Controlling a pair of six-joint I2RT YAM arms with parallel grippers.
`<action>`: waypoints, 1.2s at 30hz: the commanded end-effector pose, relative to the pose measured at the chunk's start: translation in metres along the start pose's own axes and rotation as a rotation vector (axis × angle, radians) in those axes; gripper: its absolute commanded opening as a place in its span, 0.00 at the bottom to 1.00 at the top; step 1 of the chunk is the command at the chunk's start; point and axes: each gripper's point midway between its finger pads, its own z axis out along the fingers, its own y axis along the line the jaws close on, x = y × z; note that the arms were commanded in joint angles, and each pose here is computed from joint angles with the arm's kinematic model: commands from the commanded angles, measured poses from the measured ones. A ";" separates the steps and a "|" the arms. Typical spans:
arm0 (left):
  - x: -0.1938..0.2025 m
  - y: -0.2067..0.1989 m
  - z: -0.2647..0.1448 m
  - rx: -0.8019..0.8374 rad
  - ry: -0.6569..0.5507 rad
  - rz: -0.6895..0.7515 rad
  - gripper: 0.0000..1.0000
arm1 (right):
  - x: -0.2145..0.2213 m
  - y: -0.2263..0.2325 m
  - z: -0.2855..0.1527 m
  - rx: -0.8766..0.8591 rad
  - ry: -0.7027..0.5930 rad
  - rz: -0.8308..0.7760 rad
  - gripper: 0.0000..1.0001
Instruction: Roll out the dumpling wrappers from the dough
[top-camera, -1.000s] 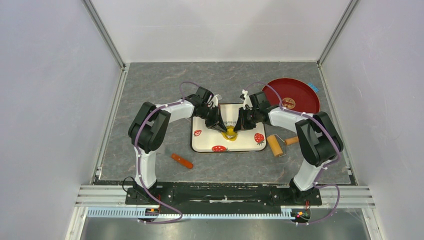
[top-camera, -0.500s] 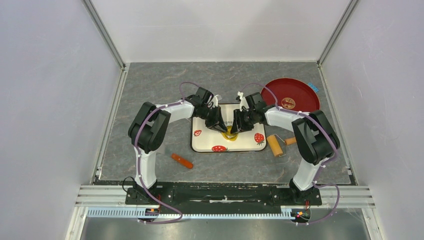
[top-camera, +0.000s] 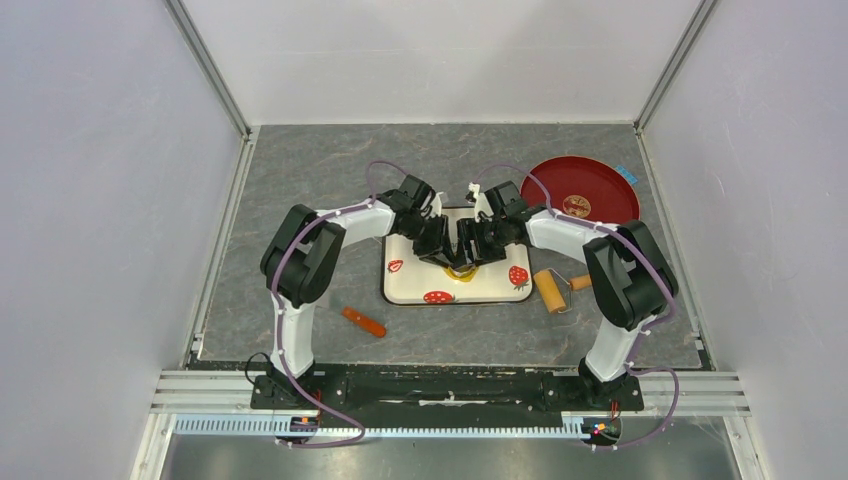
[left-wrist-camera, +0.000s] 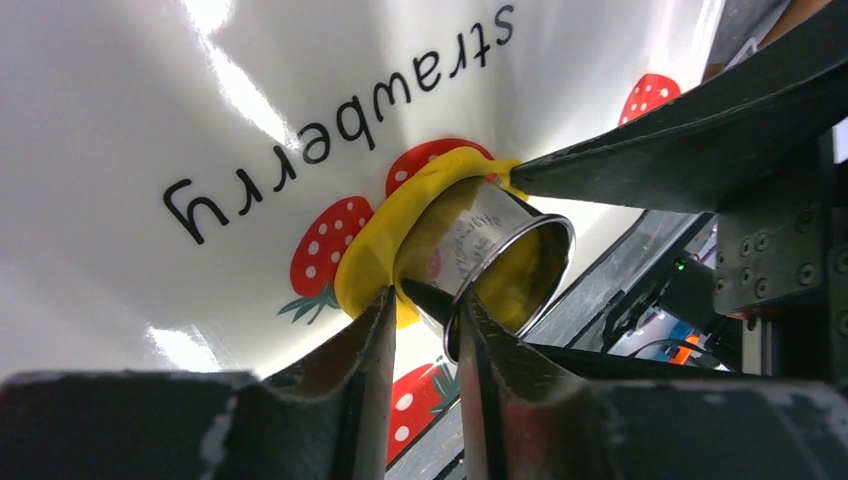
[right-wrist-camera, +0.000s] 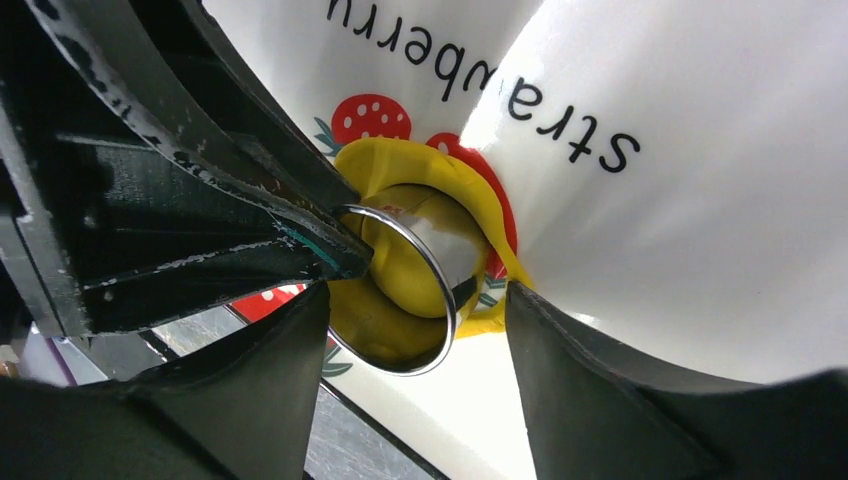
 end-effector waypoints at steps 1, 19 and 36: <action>0.030 0.053 0.009 -0.193 0.088 0.004 0.37 | 0.014 -0.020 -0.008 0.105 0.068 -0.004 0.69; -0.017 -0.003 -0.059 0.232 -0.105 0.003 0.45 | -0.016 0.011 -0.034 -0.058 -0.055 -0.018 0.84; -0.015 0.121 -0.126 -0.270 -0.122 -0.169 0.45 | -0.002 -0.006 -0.056 -0.111 -0.130 0.073 0.80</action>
